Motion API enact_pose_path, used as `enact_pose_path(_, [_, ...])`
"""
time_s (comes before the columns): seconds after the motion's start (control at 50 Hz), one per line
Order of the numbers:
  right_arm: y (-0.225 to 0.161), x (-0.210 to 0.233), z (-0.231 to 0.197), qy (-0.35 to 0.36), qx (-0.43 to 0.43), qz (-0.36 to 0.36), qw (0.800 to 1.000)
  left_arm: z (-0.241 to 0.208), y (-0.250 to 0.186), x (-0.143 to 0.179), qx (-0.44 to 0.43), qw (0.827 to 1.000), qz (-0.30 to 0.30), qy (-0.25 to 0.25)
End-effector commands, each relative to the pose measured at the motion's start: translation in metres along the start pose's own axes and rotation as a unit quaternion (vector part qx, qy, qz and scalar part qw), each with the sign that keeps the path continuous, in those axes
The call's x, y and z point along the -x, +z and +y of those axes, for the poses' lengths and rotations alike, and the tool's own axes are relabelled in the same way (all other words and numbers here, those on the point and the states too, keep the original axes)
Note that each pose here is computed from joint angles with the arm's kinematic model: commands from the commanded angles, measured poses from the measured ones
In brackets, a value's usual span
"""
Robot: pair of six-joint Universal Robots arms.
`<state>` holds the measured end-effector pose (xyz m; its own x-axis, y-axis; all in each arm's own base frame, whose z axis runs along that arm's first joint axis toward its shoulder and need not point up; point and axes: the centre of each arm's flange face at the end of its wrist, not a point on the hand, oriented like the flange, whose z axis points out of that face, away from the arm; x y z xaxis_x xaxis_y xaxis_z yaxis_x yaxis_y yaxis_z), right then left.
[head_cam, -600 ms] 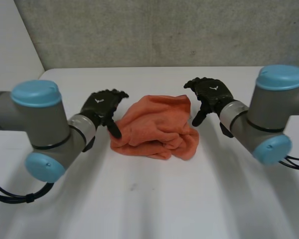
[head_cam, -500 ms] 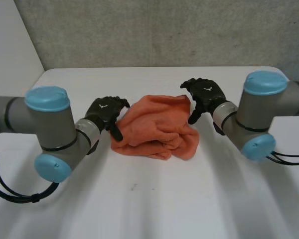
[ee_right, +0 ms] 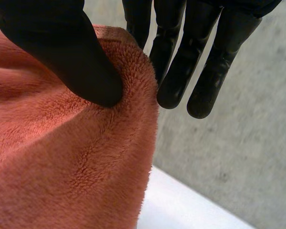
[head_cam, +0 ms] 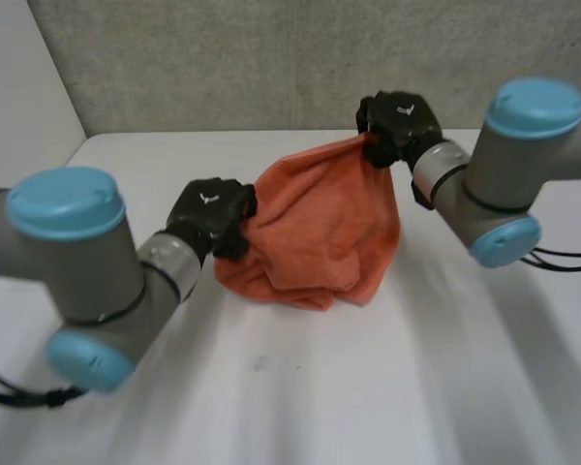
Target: Fold the laundry
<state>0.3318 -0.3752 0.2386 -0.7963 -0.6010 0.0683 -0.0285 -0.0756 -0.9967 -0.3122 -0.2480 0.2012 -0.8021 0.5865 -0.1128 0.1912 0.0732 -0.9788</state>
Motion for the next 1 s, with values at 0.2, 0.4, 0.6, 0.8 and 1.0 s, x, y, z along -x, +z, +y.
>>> enact_pose_path(0.2, [-0.111,0.036,-0.014,-0.108,0.131,-0.047,0.984,0.015,-0.118,-0.051,0.091,0.989,0.078,-0.085])
enact_pose_path(0.4, [-0.148,0.044,-0.020,-0.141,0.123,-0.065,0.980,-0.013,-0.070,0.017,0.029,0.993,-0.026,-0.110])
enact_pose_path(0.6, [-0.173,0.053,-0.021,-0.138,0.115,-0.092,0.980,0.029,-0.020,0.011,0.072,0.995,0.036,-0.064])
enact_pose_path(0.8, [-0.175,0.052,-0.015,-0.139,0.116,-0.084,0.980,0.060,-0.004,-0.011,0.116,0.979,0.167,-0.024])
enact_pose_path(1.0, [-0.145,0.040,-0.014,-0.146,0.105,-0.053,0.982,0.048,0.022,-0.003,0.068,0.987,0.143,-0.013])
